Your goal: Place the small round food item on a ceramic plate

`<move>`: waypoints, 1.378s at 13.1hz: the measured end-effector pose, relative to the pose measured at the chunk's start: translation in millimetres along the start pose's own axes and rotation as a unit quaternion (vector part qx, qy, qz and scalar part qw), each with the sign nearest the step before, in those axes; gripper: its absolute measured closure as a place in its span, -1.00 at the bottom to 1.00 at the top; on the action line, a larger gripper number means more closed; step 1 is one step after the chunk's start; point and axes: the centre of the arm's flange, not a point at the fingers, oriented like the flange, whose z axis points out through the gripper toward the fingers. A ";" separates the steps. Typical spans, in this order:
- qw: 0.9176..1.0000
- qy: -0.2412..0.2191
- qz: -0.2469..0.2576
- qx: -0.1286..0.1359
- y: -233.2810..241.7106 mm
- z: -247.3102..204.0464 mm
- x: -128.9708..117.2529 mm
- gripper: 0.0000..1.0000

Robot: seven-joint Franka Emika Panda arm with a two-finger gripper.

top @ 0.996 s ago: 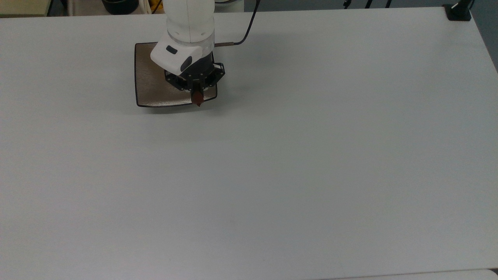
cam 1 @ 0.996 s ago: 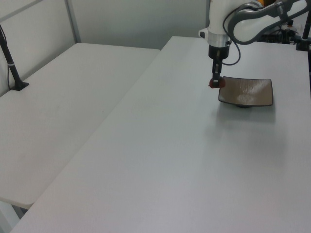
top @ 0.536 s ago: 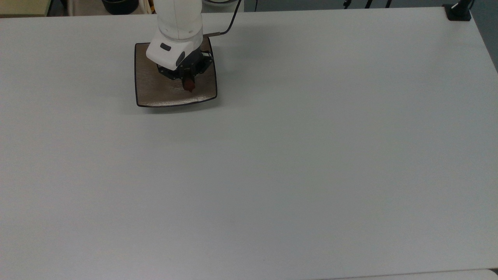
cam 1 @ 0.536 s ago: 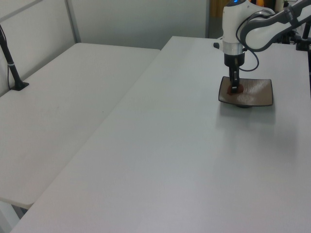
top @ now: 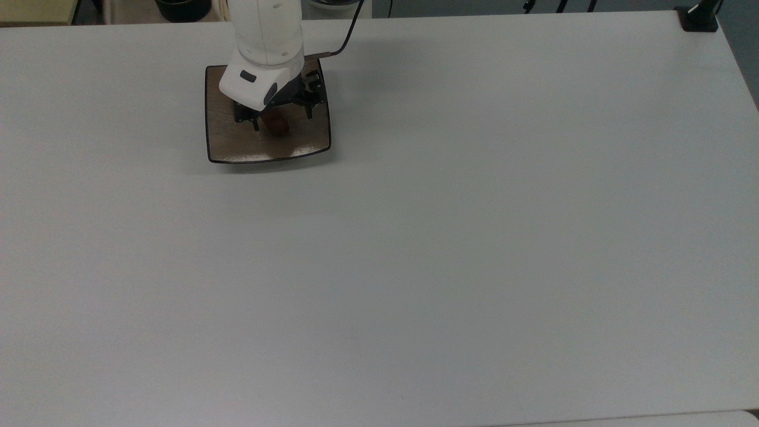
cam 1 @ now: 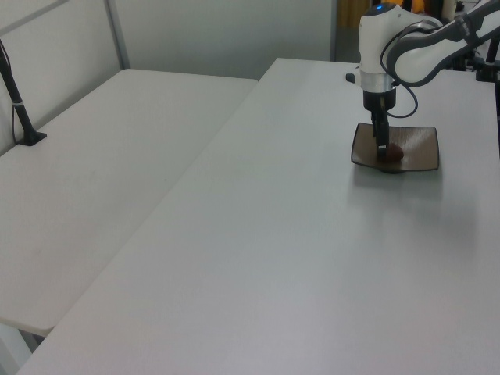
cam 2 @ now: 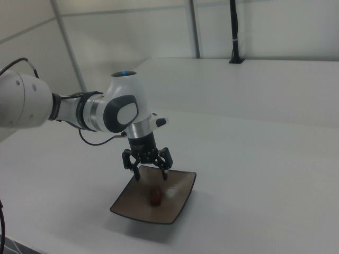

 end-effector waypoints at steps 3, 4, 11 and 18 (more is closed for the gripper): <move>1.000 0.020 0.009 -0.007 9.1 -24.6 5.1 -1.00; 0.999 0.025 0.022 0.000 13.1 -35.7 5.3 -1.00; 0.989 0.060 0.118 0.067 10.7 -167.2 -15.4 -1.00; 0.982 0.069 0.164 0.070 -54.9 -193.7 -2.1 -1.00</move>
